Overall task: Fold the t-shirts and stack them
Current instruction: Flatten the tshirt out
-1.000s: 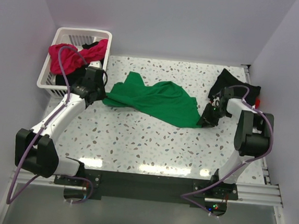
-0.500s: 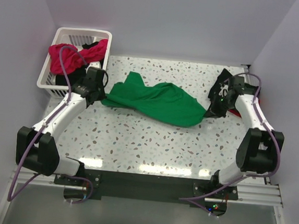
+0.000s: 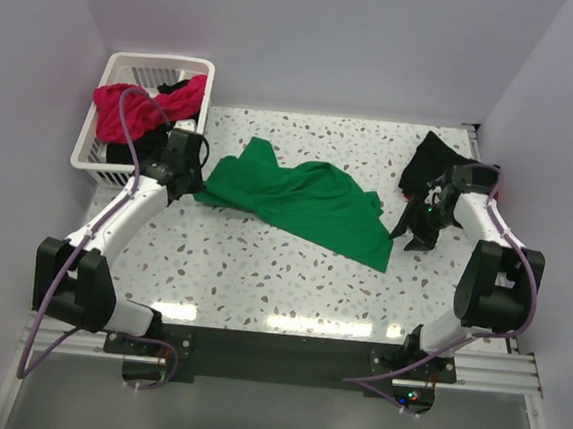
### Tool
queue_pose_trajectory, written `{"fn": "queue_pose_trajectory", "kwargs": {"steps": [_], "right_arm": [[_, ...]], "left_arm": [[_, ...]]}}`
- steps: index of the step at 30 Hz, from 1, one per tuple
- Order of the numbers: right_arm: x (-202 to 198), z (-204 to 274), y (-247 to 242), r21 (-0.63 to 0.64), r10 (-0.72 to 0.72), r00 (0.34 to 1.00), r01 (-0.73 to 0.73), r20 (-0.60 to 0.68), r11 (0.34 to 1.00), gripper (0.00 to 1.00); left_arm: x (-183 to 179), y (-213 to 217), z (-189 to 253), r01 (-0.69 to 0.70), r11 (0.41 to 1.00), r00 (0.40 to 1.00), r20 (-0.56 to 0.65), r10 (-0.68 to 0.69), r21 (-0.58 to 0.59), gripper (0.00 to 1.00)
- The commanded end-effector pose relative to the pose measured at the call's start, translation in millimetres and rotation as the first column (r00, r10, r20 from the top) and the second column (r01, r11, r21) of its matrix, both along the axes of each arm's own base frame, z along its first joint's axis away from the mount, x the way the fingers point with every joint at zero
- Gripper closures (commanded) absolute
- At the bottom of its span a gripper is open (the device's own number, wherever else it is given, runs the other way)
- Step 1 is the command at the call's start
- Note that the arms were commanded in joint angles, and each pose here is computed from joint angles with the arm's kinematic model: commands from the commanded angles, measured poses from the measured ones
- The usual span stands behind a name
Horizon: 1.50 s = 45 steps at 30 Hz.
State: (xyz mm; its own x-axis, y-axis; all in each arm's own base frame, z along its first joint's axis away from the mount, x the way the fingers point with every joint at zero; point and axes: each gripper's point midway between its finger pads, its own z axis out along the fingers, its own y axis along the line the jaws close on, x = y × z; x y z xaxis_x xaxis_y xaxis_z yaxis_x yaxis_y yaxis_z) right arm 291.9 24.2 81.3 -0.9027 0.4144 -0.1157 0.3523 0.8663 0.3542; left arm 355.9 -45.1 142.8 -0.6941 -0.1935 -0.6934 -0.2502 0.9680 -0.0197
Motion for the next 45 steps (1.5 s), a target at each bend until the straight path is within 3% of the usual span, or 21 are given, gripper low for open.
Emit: {"fn": "queue_pose_trajectory", "kwargs": {"steps": [1, 5, 12, 36, 45], "right_arm": [[-8, -10, 23, 0.045, 0.056, 0.998, -0.055, -0.008, 0.997, 0.45], [-35, -33, 32, -0.002, 0.096, 0.992, -0.097, -0.081, 0.995, 0.46], [-43, -45, 20, -0.094, 0.085, 0.99, -0.096, -0.116, 0.991, 0.53], [-56, -84, 35, -0.059, 0.14, 0.968, -0.155, -0.206, 0.986, 0.64], [-59, -85, 49, 0.036, 0.185, 0.962, -0.181, -0.2, 0.983, 0.94]], "left_arm": [[8, -3, 0, 0.017, 1.0, 1.0, 0.02, -0.017, -0.015, 1.0], [11, -4, -1, 0.021, 1.0, 1.0, 0.02, -0.02, -0.016, 1.0], [17, -9, -2, 0.031, 0.999, 0.999, 0.018, -0.03, -0.028, 1.0], [20, -11, 0, 0.031, 0.999, 0.999, 0.027, -0.03, -0.04, 1.0], [22, -13, 5, 0.042, 0.998, 0.998, 0.043, -0.04, -0.05, 1.0]]}}
